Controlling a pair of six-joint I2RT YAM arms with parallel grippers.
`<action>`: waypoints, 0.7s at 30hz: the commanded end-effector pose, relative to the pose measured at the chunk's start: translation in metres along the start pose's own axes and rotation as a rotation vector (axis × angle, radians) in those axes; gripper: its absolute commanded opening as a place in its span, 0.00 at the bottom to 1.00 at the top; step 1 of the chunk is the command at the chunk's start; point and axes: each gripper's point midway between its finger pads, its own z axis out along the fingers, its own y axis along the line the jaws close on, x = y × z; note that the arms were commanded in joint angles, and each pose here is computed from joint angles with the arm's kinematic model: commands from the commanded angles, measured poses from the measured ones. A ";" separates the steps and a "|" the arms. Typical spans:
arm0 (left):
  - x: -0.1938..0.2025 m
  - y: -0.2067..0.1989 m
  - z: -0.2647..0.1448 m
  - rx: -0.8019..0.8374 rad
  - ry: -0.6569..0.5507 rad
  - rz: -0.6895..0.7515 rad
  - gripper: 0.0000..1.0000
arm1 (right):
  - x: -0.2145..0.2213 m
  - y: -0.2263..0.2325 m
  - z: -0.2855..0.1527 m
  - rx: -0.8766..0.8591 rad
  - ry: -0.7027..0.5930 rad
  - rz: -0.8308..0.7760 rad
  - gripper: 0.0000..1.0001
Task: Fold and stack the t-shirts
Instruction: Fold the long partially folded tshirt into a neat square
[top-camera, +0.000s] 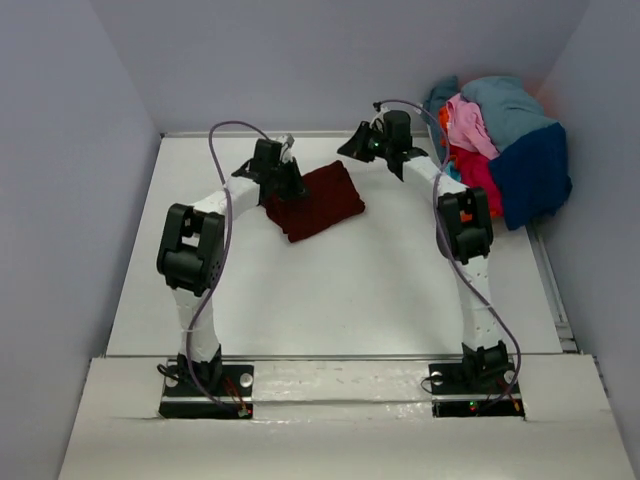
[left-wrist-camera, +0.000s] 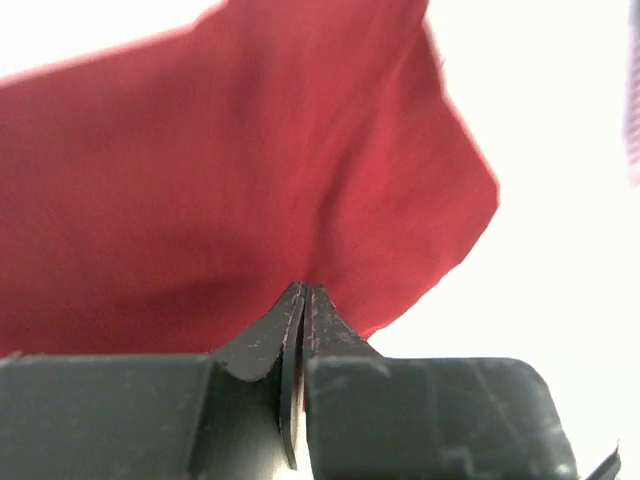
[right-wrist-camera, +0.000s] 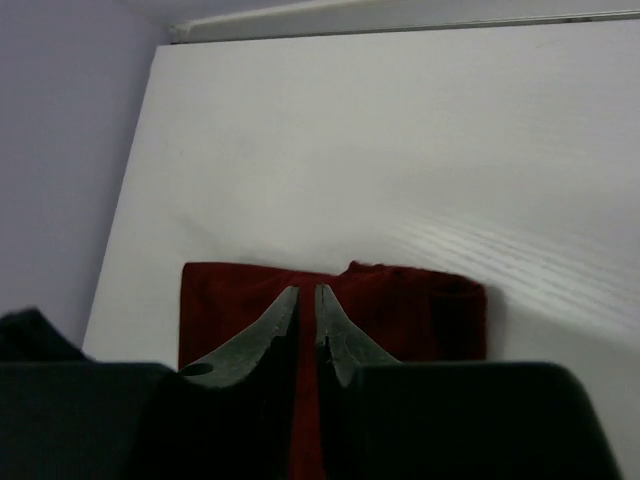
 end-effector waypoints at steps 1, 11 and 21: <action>-0.117 -0.046 -0.077 0.069 -0.269 0.105 0.27 | -0.040 0.092 -0.068 -0.126 -0.033 -0.161 0.25; -0.123 0.039 -0.081 -0.214 -0.245 -0.098 0.75 | 0.053 0.013 -0.106 0.172 0.259 -0.176 0.65; -0.072 0.087 -0.070 -0.377 -0.196 -0.216 0.86 | 0.096 -0.026 -0.102 0.230 0.358 -0.135 0.67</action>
